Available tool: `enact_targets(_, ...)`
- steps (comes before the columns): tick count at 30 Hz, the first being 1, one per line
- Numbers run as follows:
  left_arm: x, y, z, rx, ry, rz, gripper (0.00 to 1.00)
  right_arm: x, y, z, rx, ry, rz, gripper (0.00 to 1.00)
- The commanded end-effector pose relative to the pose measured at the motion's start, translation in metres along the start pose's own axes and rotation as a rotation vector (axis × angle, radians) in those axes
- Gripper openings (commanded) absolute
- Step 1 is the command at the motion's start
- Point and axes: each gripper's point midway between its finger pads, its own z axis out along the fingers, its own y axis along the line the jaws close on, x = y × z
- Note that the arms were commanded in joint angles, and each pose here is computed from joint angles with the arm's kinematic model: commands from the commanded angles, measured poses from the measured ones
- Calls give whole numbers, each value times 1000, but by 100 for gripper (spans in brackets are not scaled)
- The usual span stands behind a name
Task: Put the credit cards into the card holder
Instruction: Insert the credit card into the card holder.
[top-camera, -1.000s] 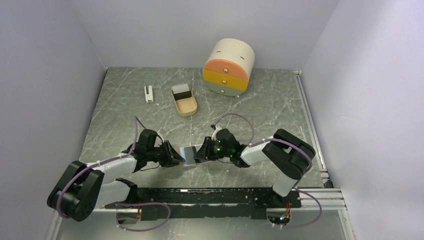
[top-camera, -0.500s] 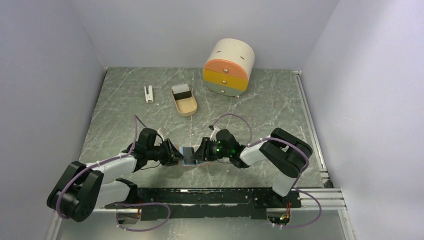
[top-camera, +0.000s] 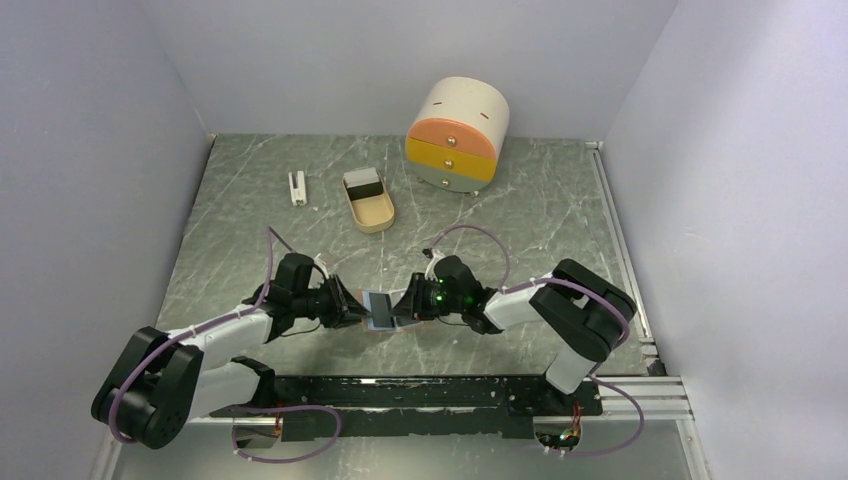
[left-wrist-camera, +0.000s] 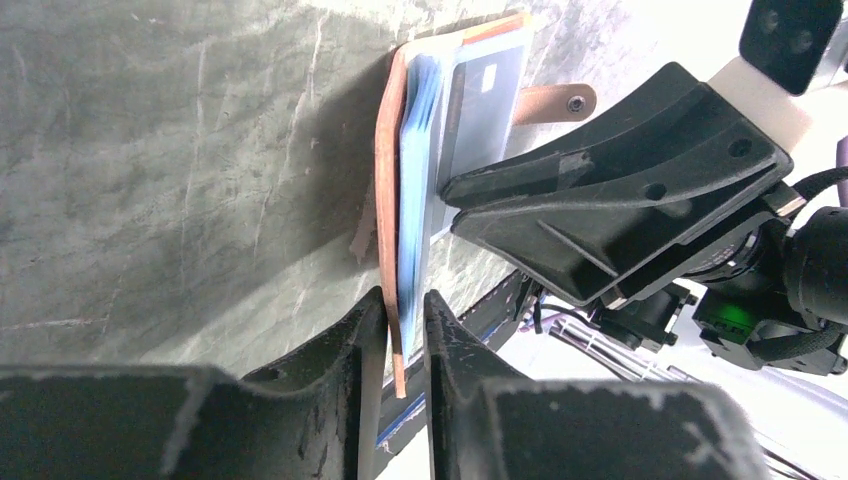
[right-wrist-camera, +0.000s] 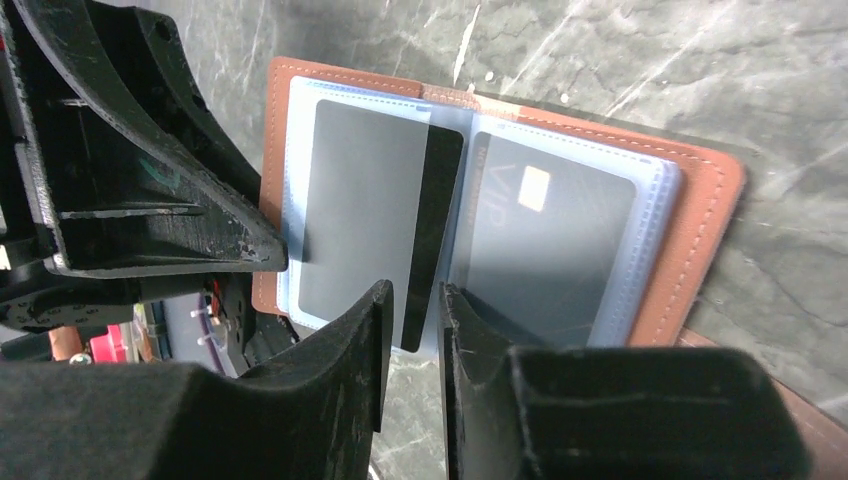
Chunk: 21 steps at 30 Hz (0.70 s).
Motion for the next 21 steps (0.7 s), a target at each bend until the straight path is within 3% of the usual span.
enact_targets(1, -8, -13, -2, 22, -15, 34, 23, -14, -3, -7, 39, -38, -37, 26)
enact_targets(7, -10, -17, -3, 28, -20, 46, 17, -24, -11, -10, 110, -47, -105, 22)
enact_targets(12, -14, -28, -5, 48, -20, 84, 24, -22, -23, -6, 144, -48, -126, 22)
enact_targets(18, -18, -36, -5, 69, -22, 111, 10, -10, -31, -1, 133, -24, -101, 21)
enact_targets(21, -17, -36, -3, 78, -14, 107, 9, -8, -32, -2, 130, -27, -97, 21)
